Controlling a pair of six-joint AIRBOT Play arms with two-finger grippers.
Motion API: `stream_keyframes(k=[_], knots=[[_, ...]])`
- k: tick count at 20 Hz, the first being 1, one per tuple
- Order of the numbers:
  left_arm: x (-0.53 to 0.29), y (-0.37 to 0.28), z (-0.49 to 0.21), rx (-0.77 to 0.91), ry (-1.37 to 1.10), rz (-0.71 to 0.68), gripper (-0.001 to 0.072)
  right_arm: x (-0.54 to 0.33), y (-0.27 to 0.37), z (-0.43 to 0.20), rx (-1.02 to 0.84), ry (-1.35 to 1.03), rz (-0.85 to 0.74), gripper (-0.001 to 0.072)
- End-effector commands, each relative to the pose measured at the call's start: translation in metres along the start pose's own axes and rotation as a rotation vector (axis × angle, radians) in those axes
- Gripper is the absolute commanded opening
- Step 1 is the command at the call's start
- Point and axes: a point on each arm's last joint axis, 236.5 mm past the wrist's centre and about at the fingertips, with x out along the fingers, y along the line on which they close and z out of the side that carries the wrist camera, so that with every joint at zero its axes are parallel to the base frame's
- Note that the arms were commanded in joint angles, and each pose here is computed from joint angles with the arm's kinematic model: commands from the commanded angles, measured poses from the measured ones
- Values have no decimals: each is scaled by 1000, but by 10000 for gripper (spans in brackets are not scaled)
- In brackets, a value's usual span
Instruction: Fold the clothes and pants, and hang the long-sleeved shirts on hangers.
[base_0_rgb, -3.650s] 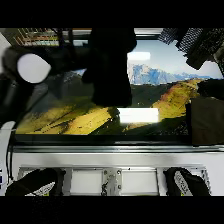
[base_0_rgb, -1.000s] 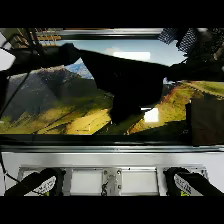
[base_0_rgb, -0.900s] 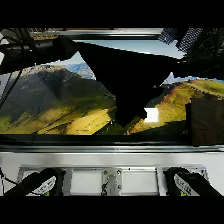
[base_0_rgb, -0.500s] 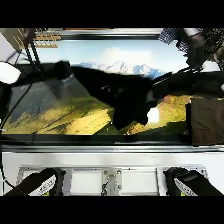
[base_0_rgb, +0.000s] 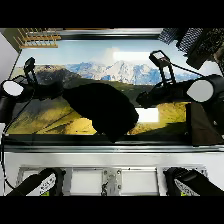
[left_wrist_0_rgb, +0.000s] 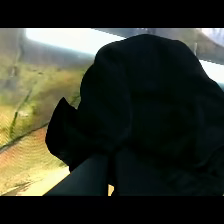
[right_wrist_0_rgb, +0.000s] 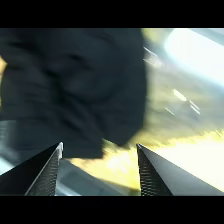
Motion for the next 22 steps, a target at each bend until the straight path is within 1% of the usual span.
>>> stream_keyframes(k=[1, 3, 6, 10, 13, 14, 15, 16, 17, 18, 20, 22], knots=[[2, 7, -3, -9, 7, 10, 9, 52, -63, -49, 171, 117, -103, 515], [2, 6, -4, -7, 8, 10, 9, 98, -77, -87, 299, 201, -66, 515], [2, 6, -4, -7, 9, 10, 9, 153, -67, -119, 374, 298, 32, 514], [2, 6, -4, -8, 10, 9, 9, 192, -42, -109, 490, 257, 183, 513], [2, 6, -3, -8, 8, 9, 9, 201, -41, -100, 535, 216, 203, 511], [2, 6, -3, -8, 6, 9, 9, 202, -42, -99, 538, 211, 201, 471], [2, 6, -2, -8, 3, 10, 9, 202, -43, -99, 538, 208, 199, 298], [2, 6, -2, -8, 2, 10, 9, 202, -43, -98, 537, 207, 199, 147], [2, 6, -2, -8, 2, 10, 9, 201, -43, -96, 526, 202, 200, 50], [2, 6, -2, -7, 1, 10, 9, 199, -45, -91, 515, 189, 197, 17], [-5, 7, 9, -6, -24, 11, 9, 180, -59, -66, 439, 136, 155, 17], [-34, -1, 42, 12, -108, 4, 9, 129, -92, -24, 314, 59, 47, 16]])
